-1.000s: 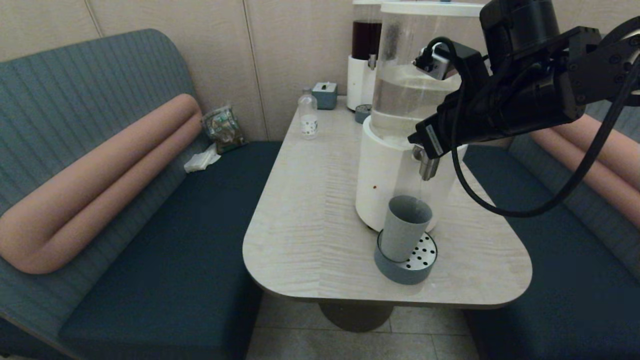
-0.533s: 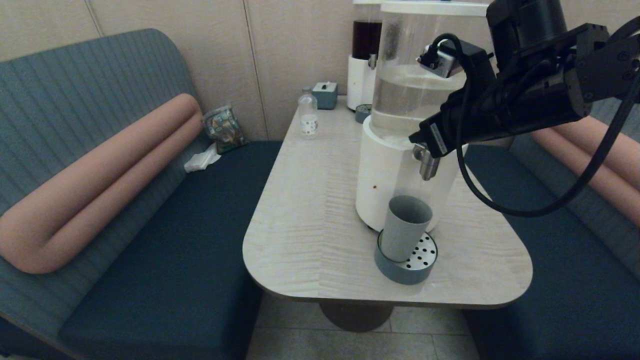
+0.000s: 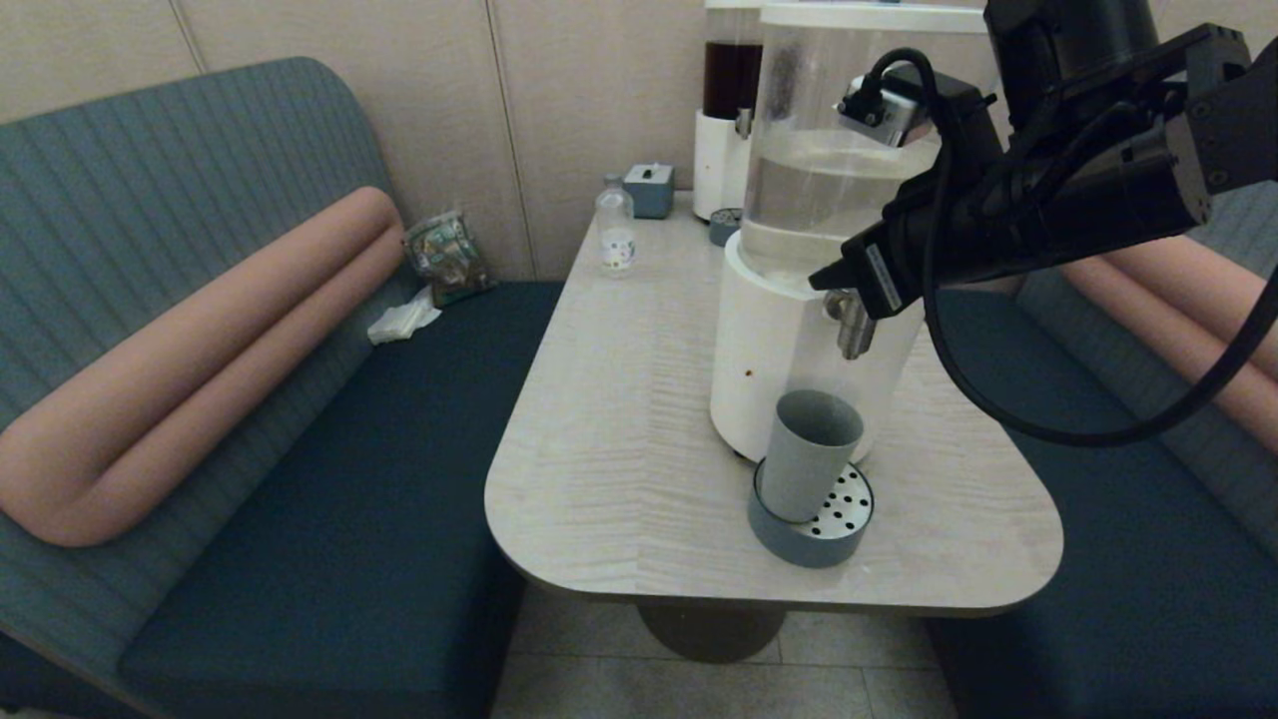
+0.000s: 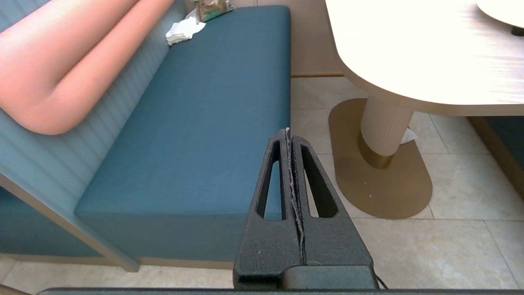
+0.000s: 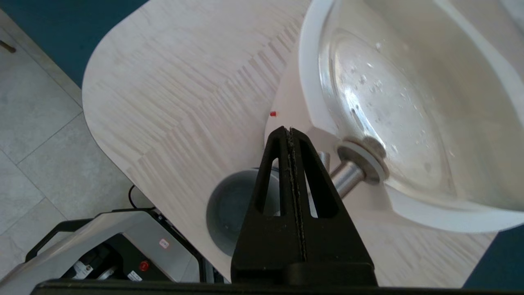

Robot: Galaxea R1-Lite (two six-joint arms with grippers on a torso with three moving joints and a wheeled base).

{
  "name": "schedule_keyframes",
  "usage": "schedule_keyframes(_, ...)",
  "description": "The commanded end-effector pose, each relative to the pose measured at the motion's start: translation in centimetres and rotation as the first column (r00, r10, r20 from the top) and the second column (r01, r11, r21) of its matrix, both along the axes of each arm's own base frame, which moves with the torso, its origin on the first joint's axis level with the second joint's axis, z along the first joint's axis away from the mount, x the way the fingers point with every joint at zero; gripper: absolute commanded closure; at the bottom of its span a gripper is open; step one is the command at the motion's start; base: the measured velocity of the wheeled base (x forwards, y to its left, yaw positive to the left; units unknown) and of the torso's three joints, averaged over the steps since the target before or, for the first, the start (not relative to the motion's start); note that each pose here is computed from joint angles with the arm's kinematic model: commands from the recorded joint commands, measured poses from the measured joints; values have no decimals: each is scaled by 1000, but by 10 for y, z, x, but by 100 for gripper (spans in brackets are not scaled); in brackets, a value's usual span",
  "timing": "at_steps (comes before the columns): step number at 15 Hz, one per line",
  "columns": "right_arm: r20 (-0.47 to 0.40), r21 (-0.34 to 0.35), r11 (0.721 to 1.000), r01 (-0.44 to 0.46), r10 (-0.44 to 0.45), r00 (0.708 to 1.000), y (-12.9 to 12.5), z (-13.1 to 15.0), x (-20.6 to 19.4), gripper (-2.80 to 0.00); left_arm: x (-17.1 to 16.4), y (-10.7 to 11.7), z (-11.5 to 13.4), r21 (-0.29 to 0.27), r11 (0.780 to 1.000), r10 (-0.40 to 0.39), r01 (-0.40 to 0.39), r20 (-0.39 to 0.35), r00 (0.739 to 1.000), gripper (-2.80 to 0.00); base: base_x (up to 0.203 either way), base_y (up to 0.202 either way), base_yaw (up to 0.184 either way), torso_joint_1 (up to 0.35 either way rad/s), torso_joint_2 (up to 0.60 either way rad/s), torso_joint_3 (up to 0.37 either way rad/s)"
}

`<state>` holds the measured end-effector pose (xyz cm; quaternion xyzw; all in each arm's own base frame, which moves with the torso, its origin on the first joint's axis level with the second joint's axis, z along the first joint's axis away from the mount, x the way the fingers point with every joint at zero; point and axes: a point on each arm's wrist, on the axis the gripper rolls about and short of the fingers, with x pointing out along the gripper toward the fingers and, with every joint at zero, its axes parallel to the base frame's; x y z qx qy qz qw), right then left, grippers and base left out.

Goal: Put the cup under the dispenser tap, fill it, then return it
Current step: Turn off the faucet

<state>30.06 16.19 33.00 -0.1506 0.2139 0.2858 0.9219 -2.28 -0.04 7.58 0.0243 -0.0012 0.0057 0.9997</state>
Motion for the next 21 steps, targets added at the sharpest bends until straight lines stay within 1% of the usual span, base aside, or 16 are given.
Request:
schedule_keyframes(1, -7, -5, 1000, 2, -2, 1000, 0, -2, 1, 0, 0, 0, 0, 1, 1000, 1, -1, -1, 1000, 0, 0, 0, 0, 0, 0, 0)
schedule_keyframes(12, -21, -19, 1000, 17, -18, 1000, 2, -11, 11, 0, 0, 0, 0, 1, 1000, 1, -1, -1, 1000, 0, 0, 0, 0, 0, 0, 0)
schedule_keyframes(17, 0, -54, 995, 83, -83, 997, 0, -12, 14, 0, 0, 0, 0, 1, 1000, 1, -1, -2, 1000, 0, 0, 0, 0, 0, 0, 0)
schedule_keyframes(21, 25, -79, 990, 114, -112, 993, -1, -11, 15, 0, 0, 0, 0, 1, 1000, 1, -1, -1, 1000, 0, 0, 0, 0, 0, 0, 0)
